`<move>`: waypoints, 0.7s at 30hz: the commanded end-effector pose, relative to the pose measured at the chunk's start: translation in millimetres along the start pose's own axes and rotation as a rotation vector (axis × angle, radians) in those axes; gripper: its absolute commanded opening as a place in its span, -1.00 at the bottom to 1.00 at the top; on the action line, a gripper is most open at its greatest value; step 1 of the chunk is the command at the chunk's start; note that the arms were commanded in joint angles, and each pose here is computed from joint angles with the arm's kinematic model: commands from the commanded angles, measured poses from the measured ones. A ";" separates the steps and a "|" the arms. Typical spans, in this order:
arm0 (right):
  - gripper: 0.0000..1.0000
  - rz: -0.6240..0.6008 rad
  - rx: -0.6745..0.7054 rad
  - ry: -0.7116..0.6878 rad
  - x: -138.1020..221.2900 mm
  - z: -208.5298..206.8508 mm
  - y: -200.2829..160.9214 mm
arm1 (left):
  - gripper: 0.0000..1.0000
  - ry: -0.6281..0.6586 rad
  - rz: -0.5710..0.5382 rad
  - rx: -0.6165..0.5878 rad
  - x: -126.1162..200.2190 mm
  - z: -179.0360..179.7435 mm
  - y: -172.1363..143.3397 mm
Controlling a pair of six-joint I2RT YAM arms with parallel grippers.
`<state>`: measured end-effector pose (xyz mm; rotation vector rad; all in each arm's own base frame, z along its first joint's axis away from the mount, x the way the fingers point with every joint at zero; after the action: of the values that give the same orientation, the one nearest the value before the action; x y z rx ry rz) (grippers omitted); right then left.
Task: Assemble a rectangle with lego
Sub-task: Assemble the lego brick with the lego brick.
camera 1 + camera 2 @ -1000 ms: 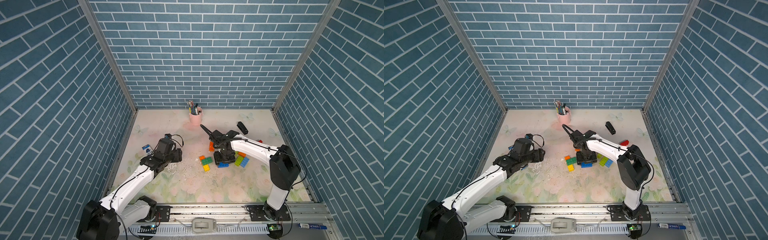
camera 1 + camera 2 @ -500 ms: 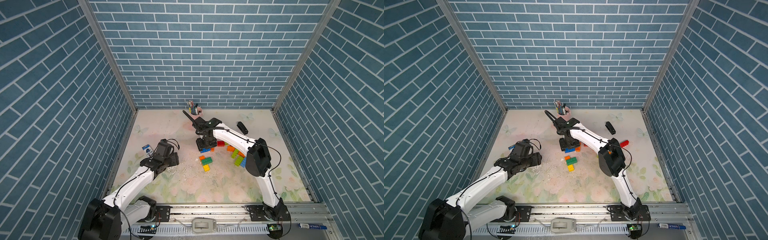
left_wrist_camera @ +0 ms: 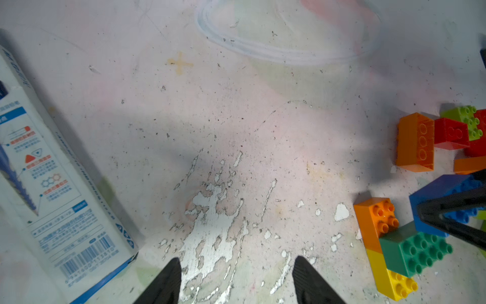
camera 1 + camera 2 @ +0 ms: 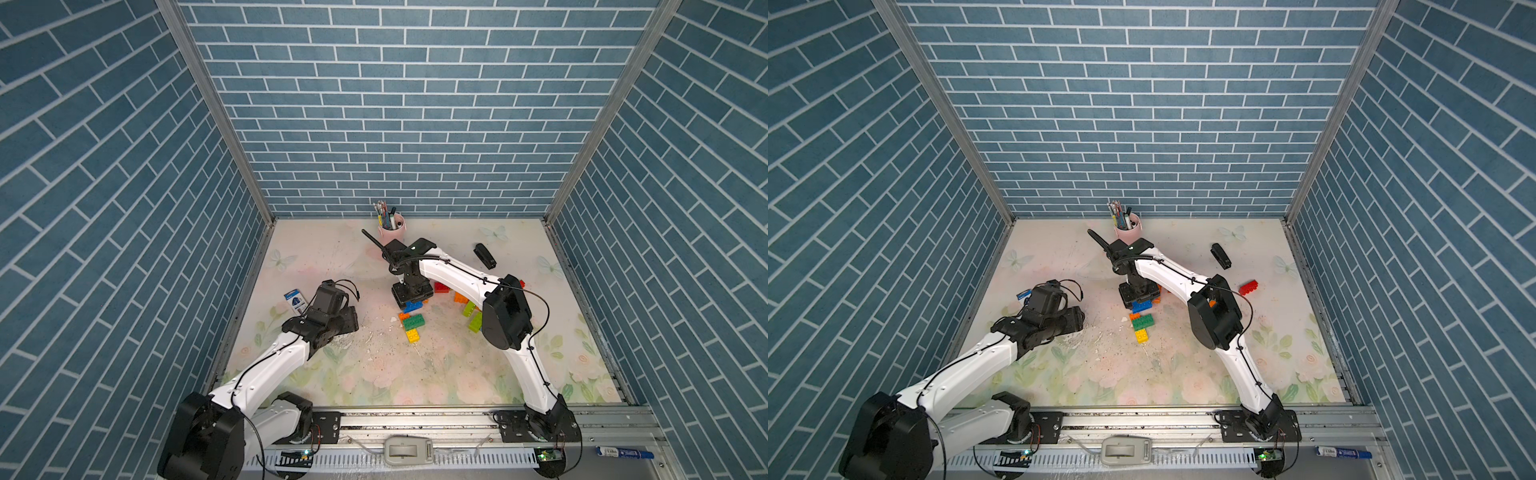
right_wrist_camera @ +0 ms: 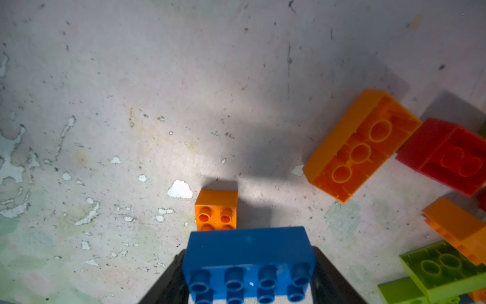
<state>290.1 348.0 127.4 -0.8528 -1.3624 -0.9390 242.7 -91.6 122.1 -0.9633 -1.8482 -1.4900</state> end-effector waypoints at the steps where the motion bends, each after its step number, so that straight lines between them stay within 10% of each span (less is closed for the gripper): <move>1: -0.06 0.052 0.049 -0.004 -6.3 3.2 -5.8 | 0.38 0.003 0.019 0.008 -5.6 2.9 -5.8; 21: -0.07 0.077 0.075 -0.010 -24.3 10.3 -11.6 | 0.57 0.008 0.018 0.011 -9.3 4.0 -7.3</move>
<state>280.8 357.4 106.5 -0.8534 -1.3430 -0.8720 243.8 -93.1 115.3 -0.9709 -1.8482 -1.4758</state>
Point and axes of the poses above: each gripper's point midway between its finger pads, its own x axis back along the fingers, its own z axis along the line the jaws close on, y = z × x, the point moved 5 cm from there along x, back along the fingers, and after that the axes turned 6 degrees about -x, right-handed, at the moved point
